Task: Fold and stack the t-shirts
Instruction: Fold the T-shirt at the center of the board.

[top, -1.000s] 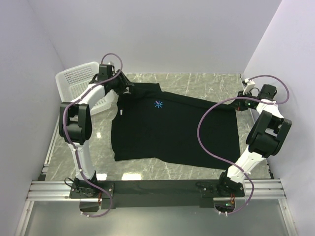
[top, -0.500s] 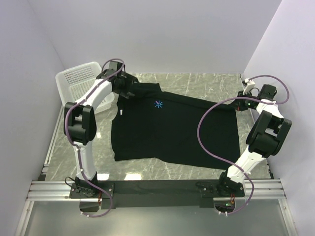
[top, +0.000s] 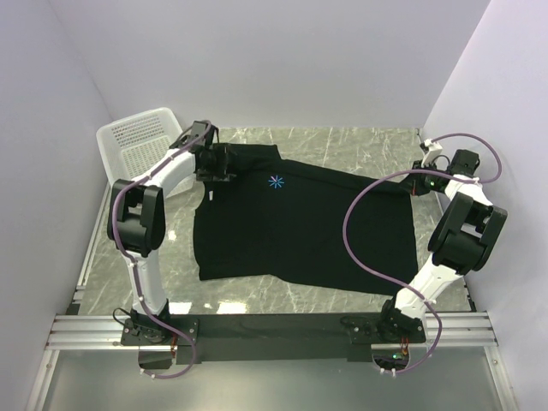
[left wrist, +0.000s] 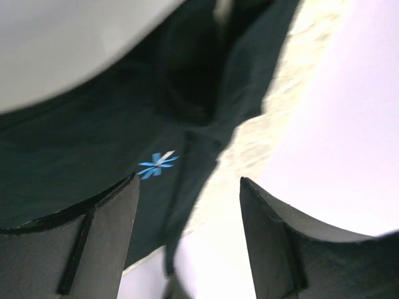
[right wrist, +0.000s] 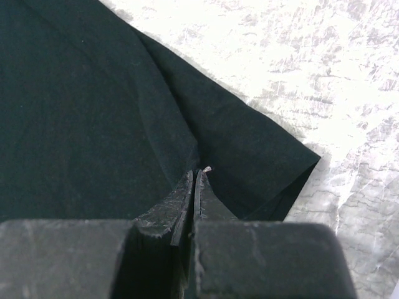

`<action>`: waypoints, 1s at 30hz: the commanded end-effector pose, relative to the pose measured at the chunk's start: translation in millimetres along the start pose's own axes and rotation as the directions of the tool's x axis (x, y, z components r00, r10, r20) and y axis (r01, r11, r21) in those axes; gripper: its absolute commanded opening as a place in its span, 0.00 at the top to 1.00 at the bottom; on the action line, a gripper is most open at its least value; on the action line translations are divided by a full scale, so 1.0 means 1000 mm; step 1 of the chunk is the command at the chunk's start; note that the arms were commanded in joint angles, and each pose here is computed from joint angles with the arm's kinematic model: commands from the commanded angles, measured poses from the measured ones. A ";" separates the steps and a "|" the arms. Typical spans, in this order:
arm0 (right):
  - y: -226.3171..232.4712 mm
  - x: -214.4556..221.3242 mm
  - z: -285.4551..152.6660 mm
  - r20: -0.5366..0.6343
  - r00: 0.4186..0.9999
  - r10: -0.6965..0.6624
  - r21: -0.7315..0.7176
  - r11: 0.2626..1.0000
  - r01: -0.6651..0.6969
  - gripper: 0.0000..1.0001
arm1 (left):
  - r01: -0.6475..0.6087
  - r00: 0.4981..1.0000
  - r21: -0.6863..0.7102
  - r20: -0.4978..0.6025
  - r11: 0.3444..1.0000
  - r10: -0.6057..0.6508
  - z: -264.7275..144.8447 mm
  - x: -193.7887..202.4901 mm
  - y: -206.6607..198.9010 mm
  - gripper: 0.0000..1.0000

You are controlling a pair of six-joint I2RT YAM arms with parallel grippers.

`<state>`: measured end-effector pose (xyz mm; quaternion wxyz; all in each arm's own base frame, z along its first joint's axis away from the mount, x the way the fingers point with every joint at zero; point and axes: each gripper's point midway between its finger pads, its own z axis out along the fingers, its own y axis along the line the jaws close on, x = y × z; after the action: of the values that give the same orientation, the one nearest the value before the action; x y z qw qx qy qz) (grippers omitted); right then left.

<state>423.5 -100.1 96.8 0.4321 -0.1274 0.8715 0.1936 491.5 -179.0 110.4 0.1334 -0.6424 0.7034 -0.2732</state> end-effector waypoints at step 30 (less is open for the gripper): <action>0.005 -0.030 -0.020 0.109 0.991 -0.073 -0.002 0.997 0.074 1.00 | 0.141 0.948 -0.139 0.306 0.980 -0.093 0.017 -0.034 -0.013 0.31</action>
<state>424.2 -101.7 107.2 0.4526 -0.1343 0.8590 0.1982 520.4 -147.1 88.3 0.1730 -0.7197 0.6593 -0.1323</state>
